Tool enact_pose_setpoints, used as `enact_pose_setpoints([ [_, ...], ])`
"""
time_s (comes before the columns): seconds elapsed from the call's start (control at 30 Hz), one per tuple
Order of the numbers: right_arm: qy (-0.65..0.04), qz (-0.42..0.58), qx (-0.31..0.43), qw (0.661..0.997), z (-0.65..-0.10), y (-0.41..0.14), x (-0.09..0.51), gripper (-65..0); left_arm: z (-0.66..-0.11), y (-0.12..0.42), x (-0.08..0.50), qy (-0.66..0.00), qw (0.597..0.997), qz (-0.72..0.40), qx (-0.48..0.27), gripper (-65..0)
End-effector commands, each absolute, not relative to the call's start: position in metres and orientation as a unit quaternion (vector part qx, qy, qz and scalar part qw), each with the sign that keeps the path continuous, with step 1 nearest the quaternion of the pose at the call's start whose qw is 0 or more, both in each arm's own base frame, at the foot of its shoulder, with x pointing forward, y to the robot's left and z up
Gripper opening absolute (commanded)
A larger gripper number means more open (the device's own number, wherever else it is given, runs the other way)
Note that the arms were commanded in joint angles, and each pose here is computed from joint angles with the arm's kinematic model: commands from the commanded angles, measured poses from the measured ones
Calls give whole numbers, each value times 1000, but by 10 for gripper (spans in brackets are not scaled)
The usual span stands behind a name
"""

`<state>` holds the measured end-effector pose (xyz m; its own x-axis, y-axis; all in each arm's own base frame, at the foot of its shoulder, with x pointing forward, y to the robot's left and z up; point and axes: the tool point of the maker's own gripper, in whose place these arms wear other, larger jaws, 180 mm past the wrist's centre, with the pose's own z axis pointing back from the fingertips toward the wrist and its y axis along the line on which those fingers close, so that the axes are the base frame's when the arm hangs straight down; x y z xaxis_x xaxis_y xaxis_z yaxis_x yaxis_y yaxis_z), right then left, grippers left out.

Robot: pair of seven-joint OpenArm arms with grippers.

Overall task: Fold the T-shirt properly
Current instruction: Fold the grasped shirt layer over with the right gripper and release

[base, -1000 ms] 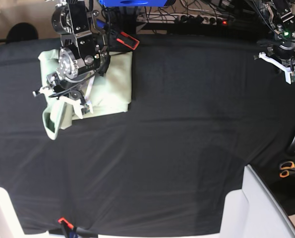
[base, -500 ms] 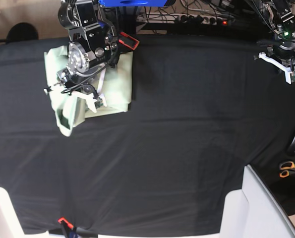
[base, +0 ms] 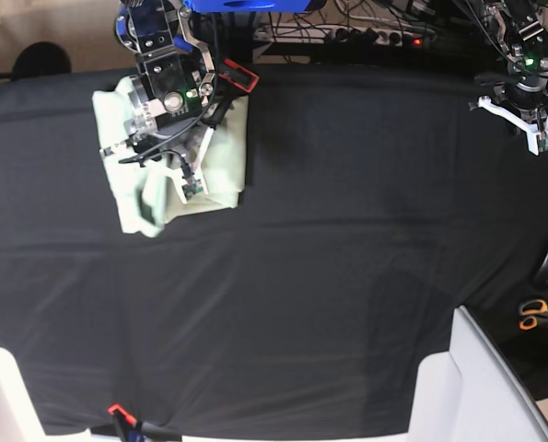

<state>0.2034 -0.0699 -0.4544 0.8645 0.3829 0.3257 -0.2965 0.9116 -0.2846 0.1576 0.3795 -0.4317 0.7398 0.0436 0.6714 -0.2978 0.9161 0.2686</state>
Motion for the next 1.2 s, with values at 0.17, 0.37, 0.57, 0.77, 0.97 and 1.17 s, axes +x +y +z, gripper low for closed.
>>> enact_pose_setpoints([
  [0.17, -222, 166, -92, 956, -439, -61, 215, -260, -420, 387, 163, -364, 907, 89, 194, -650],
  [0.37, -242, 143, -53, 958, -420, -51, 221, -236, -419, 387, 168, -369, 905, 90, 193, -650],
  [0.57, -231, 150, 20, 961, -405, -30, 216, -235, -428, 387, 166, -361, 908, 98, 187, -650],
  [0.77, -223, 143, 71, 962, -405, -13, 211, -234, -428, 387, 165, -360, 909, 99, 187, -650],
  [0.97, -227, 133, 121, 957, -397, 3, 215, -118, -428, 387, 165, -360, 909, 99, 187, -650],
  [1.17, -271, 122, 156, 942, -379, 8, 233, -128, -428, 387, 165, -360, 909, 99, 187, -650],
])
